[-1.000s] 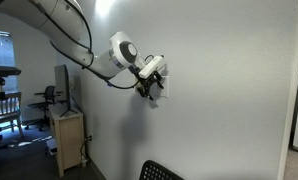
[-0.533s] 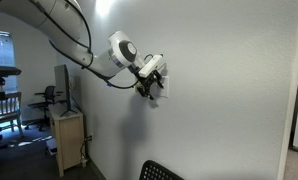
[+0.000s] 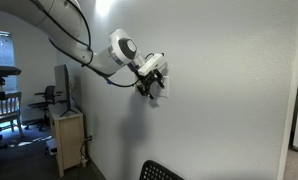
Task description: Turn on the right light switch
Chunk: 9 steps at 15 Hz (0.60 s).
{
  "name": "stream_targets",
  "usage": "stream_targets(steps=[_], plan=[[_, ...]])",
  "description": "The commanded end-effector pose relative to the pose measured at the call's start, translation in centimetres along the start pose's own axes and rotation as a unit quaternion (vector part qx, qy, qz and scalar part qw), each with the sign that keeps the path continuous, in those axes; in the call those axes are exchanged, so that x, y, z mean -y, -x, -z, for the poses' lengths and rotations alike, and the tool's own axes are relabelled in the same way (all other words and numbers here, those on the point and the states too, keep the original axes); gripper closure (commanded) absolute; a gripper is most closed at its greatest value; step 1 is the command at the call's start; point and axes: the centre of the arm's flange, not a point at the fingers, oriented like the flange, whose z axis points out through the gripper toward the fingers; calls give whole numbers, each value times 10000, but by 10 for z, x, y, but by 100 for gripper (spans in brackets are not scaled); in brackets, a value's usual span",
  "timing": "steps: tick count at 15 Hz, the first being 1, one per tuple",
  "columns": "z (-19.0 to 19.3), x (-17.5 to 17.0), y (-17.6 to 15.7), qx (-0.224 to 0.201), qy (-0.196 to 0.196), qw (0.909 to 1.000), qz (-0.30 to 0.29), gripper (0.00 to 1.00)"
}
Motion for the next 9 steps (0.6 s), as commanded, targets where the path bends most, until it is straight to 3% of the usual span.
stream_targets(steps=[1, 9], plan=[[13, -5, 11, 155, -194, 9992, -329, 0], [63, 32, 2, 271, -1279, 9839, -1215, 0]])
